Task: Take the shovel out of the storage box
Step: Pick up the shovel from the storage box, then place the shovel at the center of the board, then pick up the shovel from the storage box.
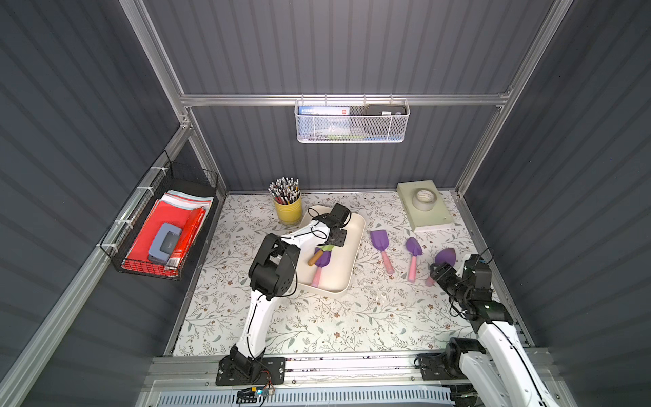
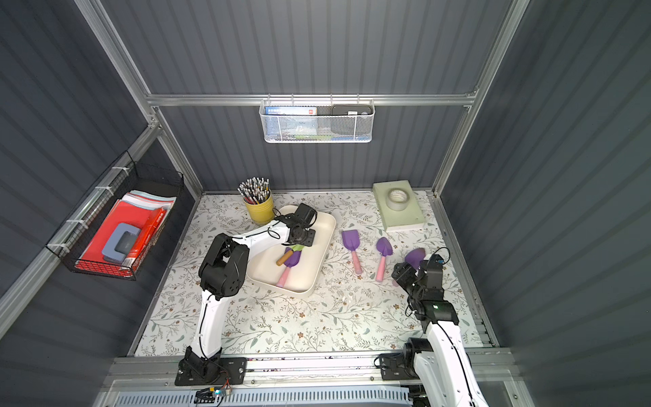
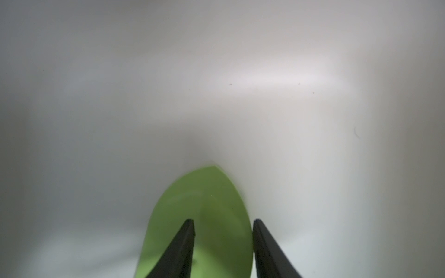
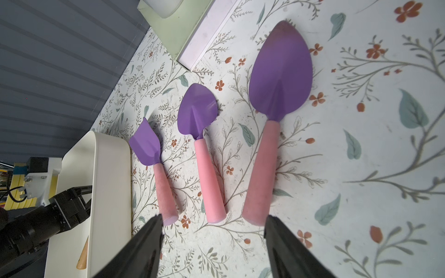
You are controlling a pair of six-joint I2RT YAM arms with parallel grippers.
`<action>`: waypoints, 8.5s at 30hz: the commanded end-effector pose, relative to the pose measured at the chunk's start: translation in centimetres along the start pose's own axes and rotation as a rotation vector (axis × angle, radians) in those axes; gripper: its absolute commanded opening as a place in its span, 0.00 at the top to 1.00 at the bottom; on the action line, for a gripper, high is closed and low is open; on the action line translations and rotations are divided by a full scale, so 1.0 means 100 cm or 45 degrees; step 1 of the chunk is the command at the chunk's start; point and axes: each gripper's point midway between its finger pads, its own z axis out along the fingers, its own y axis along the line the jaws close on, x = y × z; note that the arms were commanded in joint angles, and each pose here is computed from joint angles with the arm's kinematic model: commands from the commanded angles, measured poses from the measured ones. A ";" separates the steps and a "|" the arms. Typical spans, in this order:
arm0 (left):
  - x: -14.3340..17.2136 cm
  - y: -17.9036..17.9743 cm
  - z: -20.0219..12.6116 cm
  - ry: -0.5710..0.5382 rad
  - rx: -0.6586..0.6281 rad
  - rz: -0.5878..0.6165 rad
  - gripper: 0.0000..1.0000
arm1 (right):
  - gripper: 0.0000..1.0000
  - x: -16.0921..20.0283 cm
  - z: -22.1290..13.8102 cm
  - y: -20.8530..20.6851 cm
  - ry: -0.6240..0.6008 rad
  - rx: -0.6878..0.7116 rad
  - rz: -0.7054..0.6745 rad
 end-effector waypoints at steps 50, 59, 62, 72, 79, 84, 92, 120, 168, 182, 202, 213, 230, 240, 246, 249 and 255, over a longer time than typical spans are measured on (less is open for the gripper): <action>-0.067 -0.001 -0.050 -0.223 -0.249 -0.211 1.00 | 0.30 0.015 -0.014 0.090 0.109 -0.561 -0.129; -0.119 -0.031 -0.118 -0.382 0.045 -0.213 1.00 | 0.30 0.051 -0.010 0.152 0.211 -0.681 -0.374; -0.131 -0.043 -0.139 -0.432 0.167 -0.251 1.00 | 0.31 0.061 0.003 0.169 0.234 -0.648 -0.456; -0.161 -0.100 -0.203 -0.567 0.736 -0.345 1.00 | 0.32 0.051 0.023 0.215 0.071 -0.763 -0.404; -0.165 -0.117 -0.212 -0.581 0.883 -0.352 1.00 | 0.32 0.042 0.031 0.251 0.048 -0.866 -0.426; -0.165 -0.114 -0.219 -0.599 0.888 -0.364 1.00 | 0.32 0.047 0.045 0.265 0.081 -0.900 -0.416; -0.166 -0.116 -0.227 -0.609 0.921 -0.368 1.00 | 0.32 0.062 0.065 0.266 0.151 -0.890 -0.407; -0.157 -0.104 -0.218 -0.585 0.826 -0.376 0.83 | 0.98 0.057 0.055 0.267 0.122 -0.816 -0.469; -0.091 0.029 -0.140 -0.415 0.239 -0.478 0.01 | 0.51 0.060 0.119 0.064 0.341 0.166 -0.642; 0.017 0.039 -0.102 -0.136 0.179 -0.573 0.15 | 0.42 0.003 0.047 0.155 0.085 -0.161 -0.613; 0.091 0.036 -0.068 0.008 0.189 -0.553 0.24 | 0.42 0.013 0.042 0.148 0.113 -0.186 -0.609; 0.096 0.016 -0.052 -0.008 0.340 -0.555 0.35 | 0.42 0.013 0.044 0.149 0.116 -0.183 -0.604; 0.102 0.014 -0.048 -0.004 0.358 -0.552 0.78 | 0.42 0.016 0.044 0.145 0.127 -0.182 -0.602; 0.097 0.011 -0.049 -0.015 0.384 -0.548 1.00 | 0.42 0.020 0.045 0.142 0.139 -0.180 -0.597; 0.094 0.010 -0.050 -0.022 0.391 -0.547 1.00 | 0.41 0.023 0.045 0.141 0.152 -0.184 -0.597; 0.088 0.008 -0.054 -0.036 0.407 -0.548 1.00 | 0.41 0.021 0.044 0.143 0.145 -0.192 -0.594; 0.046 0.005 -0.085 -0.155 0.459 -0.548 1.00 | 0.41 0.025 0.038 0.156 0.165 -0.276 -0.591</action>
